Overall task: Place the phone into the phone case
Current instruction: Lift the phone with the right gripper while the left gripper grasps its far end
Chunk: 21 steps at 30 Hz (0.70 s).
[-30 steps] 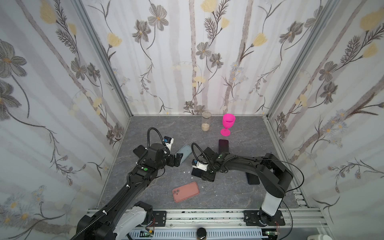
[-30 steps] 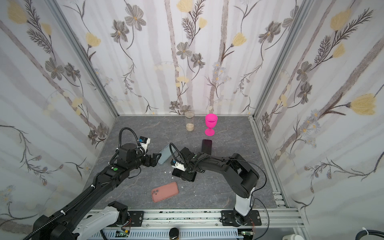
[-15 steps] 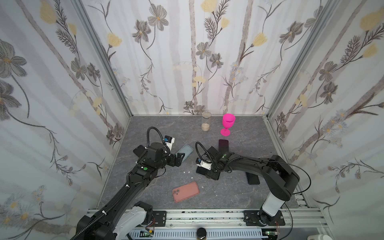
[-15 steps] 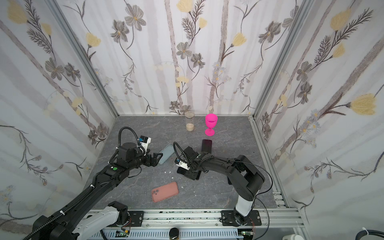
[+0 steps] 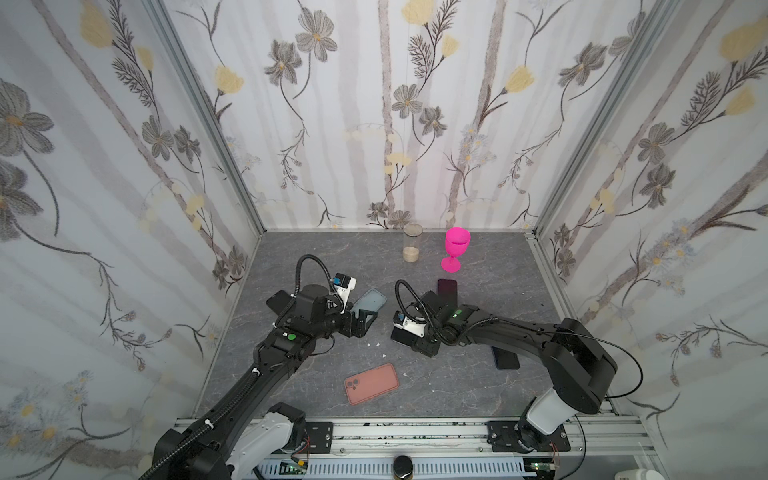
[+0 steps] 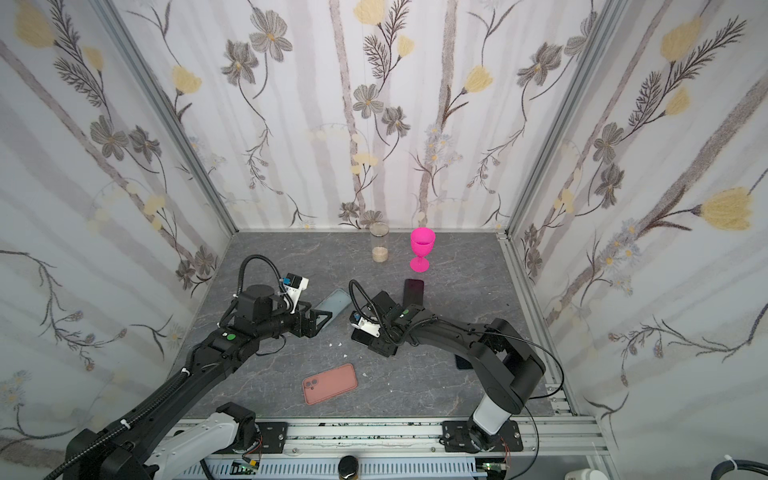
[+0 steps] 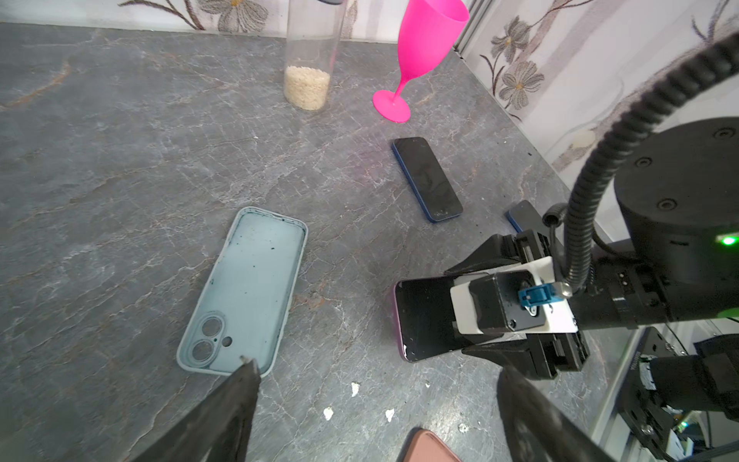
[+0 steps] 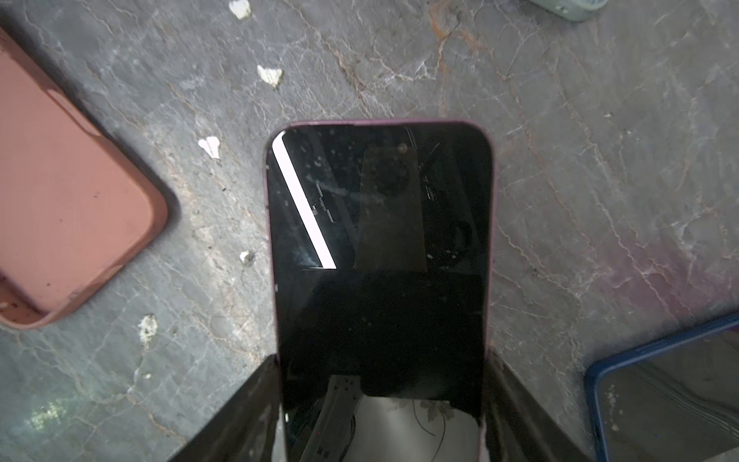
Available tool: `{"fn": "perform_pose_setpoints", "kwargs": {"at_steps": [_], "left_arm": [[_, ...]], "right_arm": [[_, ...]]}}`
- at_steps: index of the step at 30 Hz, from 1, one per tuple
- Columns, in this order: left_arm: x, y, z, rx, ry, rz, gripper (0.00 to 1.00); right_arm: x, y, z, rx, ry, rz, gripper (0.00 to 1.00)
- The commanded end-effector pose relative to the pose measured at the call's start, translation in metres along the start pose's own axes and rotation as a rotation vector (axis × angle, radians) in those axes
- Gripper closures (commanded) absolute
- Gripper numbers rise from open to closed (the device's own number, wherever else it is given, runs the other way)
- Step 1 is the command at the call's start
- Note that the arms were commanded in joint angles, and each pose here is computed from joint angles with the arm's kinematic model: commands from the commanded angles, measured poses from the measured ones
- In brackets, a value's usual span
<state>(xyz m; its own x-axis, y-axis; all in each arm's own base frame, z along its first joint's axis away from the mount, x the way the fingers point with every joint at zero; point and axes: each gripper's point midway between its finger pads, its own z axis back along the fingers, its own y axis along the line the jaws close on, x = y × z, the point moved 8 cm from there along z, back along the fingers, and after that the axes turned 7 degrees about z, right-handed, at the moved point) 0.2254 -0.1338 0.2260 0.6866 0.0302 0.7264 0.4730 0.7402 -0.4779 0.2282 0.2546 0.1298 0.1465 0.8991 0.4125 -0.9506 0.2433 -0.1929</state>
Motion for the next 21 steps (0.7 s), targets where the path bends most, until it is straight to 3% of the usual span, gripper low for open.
{"fn": "perform_pose_setpoints", "kwargs": {"at_steps": [1, 13, 21], "left_arm": [[0.007, -0.010, 0.001, -0.082, -0.004, 0.013, 0.09], [0.004, -0.016, -0.003, -0.160, 0.043, 0.060, 0.14], [0.006, -0.022, -0.005, -0.225, 0.074, 0.083, 0.31]], "right_arm": [[0.011, -0.006, 0.008, -0.039, -0.074, 0.014, 0.57], [0.036, -0.017, 0.050, -0.156, -0.286, 0.021, 0.63], [0.051, -0.006, 0.073, -0.186, -0.430, 0.101, 0.63]]}}
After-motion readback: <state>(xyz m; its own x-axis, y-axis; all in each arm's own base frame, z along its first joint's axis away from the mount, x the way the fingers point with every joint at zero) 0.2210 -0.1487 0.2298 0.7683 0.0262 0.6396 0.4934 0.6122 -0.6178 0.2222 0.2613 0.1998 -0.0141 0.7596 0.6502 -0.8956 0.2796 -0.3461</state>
